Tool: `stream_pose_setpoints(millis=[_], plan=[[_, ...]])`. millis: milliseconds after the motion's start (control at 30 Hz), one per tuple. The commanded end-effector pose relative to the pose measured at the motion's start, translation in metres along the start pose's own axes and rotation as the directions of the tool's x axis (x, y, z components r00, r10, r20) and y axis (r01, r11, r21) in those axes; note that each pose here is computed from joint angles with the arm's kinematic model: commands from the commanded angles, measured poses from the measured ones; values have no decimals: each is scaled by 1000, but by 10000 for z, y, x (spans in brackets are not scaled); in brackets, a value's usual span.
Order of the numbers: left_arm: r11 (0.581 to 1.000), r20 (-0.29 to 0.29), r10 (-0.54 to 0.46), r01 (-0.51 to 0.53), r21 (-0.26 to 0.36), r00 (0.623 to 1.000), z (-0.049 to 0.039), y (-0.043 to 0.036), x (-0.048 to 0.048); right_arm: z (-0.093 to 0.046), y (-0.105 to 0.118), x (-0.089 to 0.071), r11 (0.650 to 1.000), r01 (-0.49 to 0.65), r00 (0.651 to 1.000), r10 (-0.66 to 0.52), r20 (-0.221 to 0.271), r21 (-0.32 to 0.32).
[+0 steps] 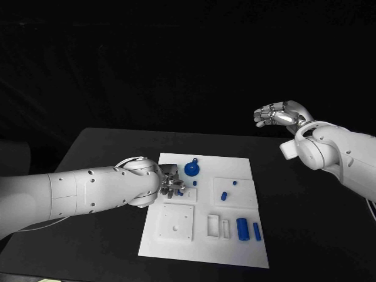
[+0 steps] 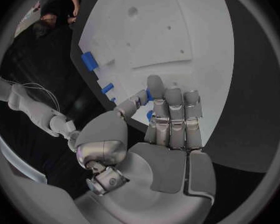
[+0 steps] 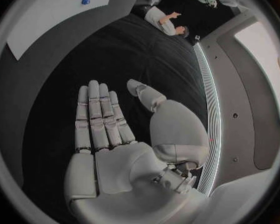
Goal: Assemble the parts on the task board
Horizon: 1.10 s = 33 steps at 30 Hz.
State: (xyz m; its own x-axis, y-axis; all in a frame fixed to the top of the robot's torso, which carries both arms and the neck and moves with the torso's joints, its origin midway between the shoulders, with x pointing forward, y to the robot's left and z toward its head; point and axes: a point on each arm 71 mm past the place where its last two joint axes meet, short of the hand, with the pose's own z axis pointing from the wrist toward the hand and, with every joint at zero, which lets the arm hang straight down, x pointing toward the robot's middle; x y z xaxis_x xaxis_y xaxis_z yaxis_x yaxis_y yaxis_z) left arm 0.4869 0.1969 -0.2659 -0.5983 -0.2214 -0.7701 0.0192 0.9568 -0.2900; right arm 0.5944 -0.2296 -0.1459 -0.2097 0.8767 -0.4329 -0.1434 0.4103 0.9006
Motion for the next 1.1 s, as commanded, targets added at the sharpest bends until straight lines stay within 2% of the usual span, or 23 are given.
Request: stream_pose_setpoints(millis=[33,300,800,1100], plan=[[1000,25,-10,10,24,1000,-22,-24,-1,-1,4,18,1000,3,1000,-3,-19,-7],[999,57,-32,30,34,998,-58,-9,11,-5,-6,10,1000,4,1000,-4,-16,-5],[999,51,-35,34,32,998,-75,33,42,-10,-18,18,1000,3,1000,-3,-19,-4],[999,42,-35,33,29,999,-51,39,79,-14,-25,23,1000,2,1000,-2,-21,-3]])
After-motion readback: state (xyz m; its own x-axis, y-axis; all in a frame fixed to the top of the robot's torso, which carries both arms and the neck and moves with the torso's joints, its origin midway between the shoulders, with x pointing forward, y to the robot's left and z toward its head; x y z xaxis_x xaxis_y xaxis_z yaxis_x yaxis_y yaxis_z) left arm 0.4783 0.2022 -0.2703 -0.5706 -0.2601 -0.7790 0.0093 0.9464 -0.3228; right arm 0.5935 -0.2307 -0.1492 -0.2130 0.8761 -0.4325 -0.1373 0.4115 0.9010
